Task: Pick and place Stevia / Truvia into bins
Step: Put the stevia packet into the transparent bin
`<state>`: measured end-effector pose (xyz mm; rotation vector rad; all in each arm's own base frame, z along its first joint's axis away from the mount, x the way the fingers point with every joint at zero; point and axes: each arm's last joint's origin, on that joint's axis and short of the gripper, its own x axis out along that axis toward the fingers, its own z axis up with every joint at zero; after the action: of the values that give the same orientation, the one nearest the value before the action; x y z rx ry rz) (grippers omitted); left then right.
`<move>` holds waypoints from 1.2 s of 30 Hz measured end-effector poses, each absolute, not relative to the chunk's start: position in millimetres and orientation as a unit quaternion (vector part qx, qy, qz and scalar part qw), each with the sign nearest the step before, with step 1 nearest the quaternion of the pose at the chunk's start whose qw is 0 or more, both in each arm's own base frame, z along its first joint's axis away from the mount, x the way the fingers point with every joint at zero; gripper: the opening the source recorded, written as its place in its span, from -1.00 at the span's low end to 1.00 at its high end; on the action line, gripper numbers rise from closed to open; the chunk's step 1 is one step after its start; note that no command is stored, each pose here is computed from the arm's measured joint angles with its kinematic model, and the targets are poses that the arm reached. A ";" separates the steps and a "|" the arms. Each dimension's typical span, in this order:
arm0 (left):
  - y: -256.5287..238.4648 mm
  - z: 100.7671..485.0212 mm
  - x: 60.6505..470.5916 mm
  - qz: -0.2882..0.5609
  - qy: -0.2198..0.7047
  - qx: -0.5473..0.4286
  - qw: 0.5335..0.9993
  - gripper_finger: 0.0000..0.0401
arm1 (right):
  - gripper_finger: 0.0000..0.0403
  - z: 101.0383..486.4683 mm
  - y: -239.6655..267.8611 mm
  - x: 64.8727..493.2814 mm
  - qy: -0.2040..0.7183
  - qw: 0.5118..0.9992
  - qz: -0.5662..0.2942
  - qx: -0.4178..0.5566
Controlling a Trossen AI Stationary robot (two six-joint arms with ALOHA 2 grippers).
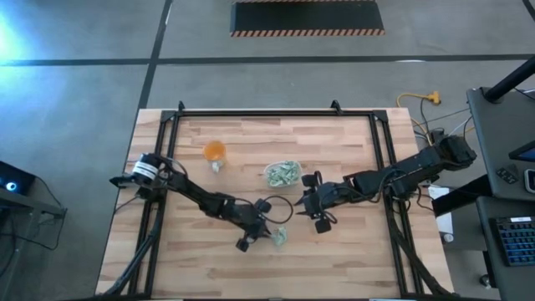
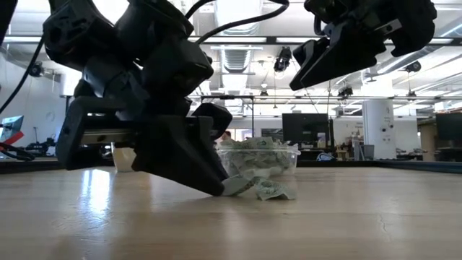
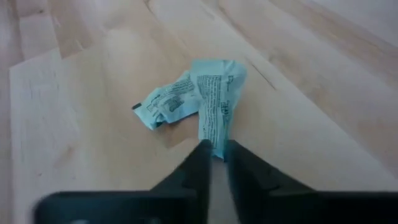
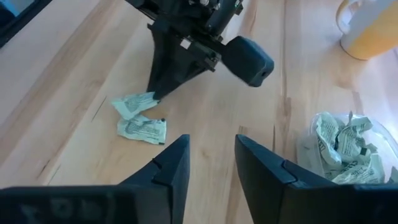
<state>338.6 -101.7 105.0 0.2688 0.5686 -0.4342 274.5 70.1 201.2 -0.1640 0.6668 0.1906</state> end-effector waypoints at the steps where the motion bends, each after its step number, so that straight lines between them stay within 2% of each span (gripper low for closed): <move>1: -101.3 106.1 338.4 -0.210 0.278 0.133 0.928 -0.90 | -0.42 200.7 70.1 274.2 0.328 0.937 0.093 -0.080; 7: -98.5 115.5 333.5 -0.197 0.292 0.140 0.925 -0.98 | -0.41 191.5 71.5 277.9 0.336 0.933 0.103 -0.078; 13: -93.9 143.3 322.8 -0.154 0.293 0.164 0.929 -0.99 | -0.43 160.9 84.4 293.8 0.336 0.922 0.182 -0.067; 17: -86.5 162.8 317.8 -0.052 0.269 0.220 0.936 -1.00 | -0.43 145.2 92.6 302.4 0.332 0.910 0.242 -0.051; 21: -67.8 168.8 322.7 0.074 0.258 0.268 0.925 -1.00 | -0.44 143.1 95.6 310.7 0.323 0.910 0.255 -0.048; 25: -42.0 167.0 334.1 0.122 0.237 0.255 0.930 -1.00 | -0.46 144.6 96.3 313.3 0.321 0.911 0.255 -0.047; 29: -13.8 159.5 340.8 0.159 0.255 0.241 0.923 -1.00 | -0.49 147.4 96.7 313.2 0.319 0.912 0.255 -0.047; 34: 3.6 154.1 347.1 0.174 0.260 0.199 0.929 -1.00 | -0.51 147.7 96.6 312.3 0.322 0.911 0.254 -0.044; 36: 3.8 152.5 347.9 0.156 0.265 0.194 0.932 -0.99 | -0.50 147.1 96.5 311.9 0.324 0.910 0.254 -0.043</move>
<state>347.9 3.8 152.5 0.3970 0.5427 0.3189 311.9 96.5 147.1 -0.0884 0.6679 0.5236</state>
